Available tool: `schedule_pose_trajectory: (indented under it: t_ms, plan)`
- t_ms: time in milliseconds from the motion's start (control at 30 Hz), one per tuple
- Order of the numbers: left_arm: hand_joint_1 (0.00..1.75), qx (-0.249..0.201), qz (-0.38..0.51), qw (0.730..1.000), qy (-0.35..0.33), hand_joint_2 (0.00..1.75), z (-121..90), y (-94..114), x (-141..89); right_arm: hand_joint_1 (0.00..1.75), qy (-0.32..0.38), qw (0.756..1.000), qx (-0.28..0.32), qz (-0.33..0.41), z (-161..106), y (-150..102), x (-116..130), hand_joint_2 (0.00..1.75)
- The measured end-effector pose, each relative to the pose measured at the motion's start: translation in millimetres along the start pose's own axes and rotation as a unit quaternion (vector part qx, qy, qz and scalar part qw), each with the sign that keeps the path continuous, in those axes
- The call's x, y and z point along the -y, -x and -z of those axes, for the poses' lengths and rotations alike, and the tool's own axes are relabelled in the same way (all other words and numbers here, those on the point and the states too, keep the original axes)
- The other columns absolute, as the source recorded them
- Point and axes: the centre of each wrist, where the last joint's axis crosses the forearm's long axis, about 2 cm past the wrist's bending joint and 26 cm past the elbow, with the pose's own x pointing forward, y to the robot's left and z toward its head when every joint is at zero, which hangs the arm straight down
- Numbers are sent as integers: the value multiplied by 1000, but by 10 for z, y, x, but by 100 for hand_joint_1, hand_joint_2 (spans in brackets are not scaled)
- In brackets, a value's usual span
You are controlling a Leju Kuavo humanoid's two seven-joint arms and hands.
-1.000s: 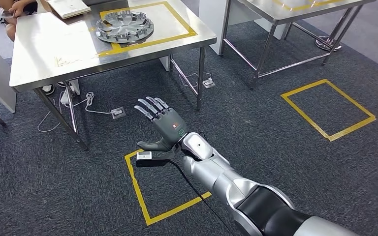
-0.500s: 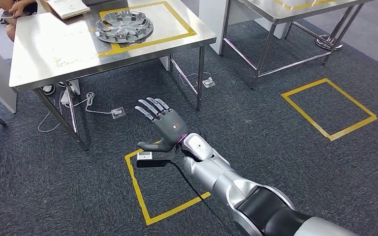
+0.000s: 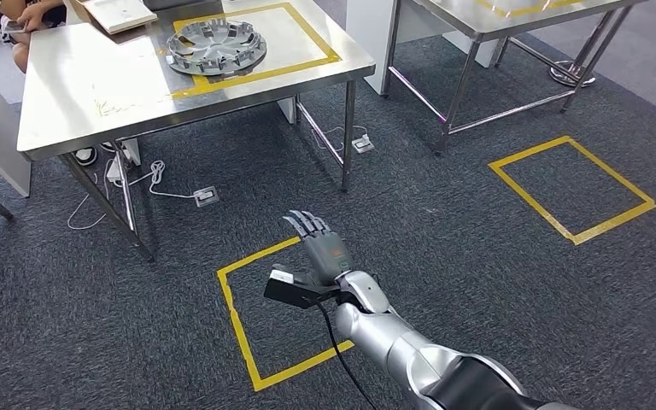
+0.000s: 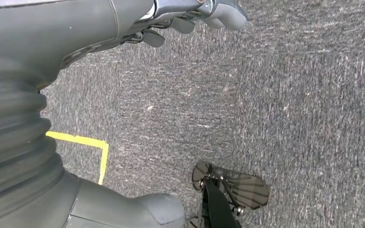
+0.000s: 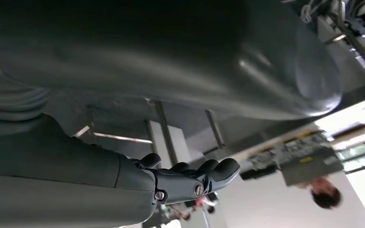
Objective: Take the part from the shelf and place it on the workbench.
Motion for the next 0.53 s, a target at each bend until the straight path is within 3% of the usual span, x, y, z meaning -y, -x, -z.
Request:
schedule_pose_trajectory:
  t_ms: [233, 533]
  plan:
    - [0, -7, -5, 1000, 25, 175, 38, 71, -99, 0, -31, 990, -89, 101, -354, 242, -386, 0]
    - [0, -13, -6, 998, 62, 175, 63, 152, -187, 0, -63, 956, -195, 212, -838, 486, -807, 0]
